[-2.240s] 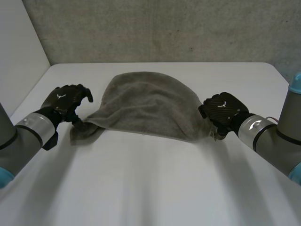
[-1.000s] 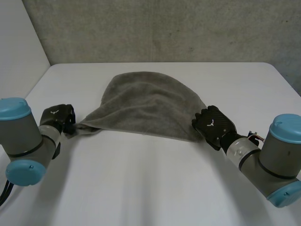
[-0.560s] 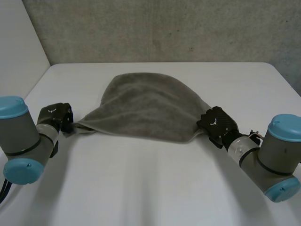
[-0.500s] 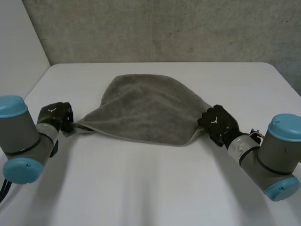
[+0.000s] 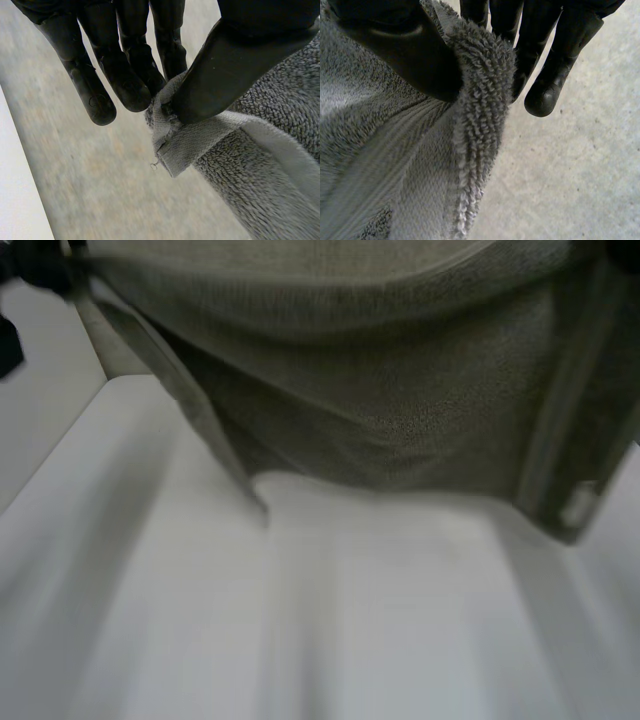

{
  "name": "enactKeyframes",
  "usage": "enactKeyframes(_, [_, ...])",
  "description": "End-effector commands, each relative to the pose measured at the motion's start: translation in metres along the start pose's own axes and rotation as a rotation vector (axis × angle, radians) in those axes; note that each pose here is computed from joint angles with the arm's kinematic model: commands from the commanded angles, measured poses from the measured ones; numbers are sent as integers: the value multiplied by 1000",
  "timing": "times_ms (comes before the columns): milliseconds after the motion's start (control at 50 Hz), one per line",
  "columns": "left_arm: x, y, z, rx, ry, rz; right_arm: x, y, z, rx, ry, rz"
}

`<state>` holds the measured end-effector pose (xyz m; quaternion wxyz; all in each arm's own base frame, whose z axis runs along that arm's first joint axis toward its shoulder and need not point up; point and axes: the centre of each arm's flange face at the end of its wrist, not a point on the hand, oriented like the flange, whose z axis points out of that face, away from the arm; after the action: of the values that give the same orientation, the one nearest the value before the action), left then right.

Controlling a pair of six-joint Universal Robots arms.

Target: Fold the towel.

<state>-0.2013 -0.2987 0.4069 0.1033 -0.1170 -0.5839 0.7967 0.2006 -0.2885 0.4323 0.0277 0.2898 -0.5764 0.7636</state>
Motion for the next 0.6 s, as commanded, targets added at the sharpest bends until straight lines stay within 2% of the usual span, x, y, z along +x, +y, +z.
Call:
enactKeyframes(20, [-5, -15, 7, -16, -10, 3, -4, 21, 22, -180, -90, -90])
enactKeyframes(100, [-7, 18, 22, -117, -9, -3, -21, 40, 37, -222, -147, -133])
enactKeyframes(180, [-5, 71, 39, -254, 9, 43, -61, 62, 57, -258, -198, -155])
enactKeyframes(240, [-1, 108, 50, -324, 30, 85, -69, 66, 64, -251, -188, -162])
enactKeyframes(300, [1, 133, 60, -350, 46, 120, -82, 72, 83, -189, -145, -170])
enactKeyframes(340, [2, 140, 67, -339, 50, 136, -90, 65, 103, -64, -71, -179])
enactKeyframes(400, [-1, 138, 87, -254, 36, 167, -91, 57, 111, 6, -20, -184])
enactKeyframes(420, [-1, 138, 87, -253, 36, 167, -88, 48, 118, 70, 42, -186])
enactKeyframes(440, [-3, 129, 97, -185, 21, 180, -80, 38, 124, 135, 112, -185])
enactKeyframes(460, [-5, 115, 106, -115, 9, 189, -80, 38, 124, 135, 113, -185])
enactKeyframes(480, [-5, 115, 106, -114, 9, 189, -70, 24, 127, 203, 182, -185])
enactKeyframes(500, [-8, 98, 113, -42, -13, 195, -70, 24, 127, 204, 182, -185])
enactKeyframes(520, [-11, 80, 117, 25, -44, 203, -60, 5, 127, 284, 251, -178])
enactKeyframes(540, [-11, 80, 118, 25, -44, 203, -60, 5, 127, 285, 252, -178])
enactKeyframes(580, [-16, 44, 122, 152, -99, 209, -40, -32, 117, 411, 330, -138])
enactKeyframes(600, [-16, 44, 122, 153, -99, 209, -40, -32, 117, 411, 330, -137])
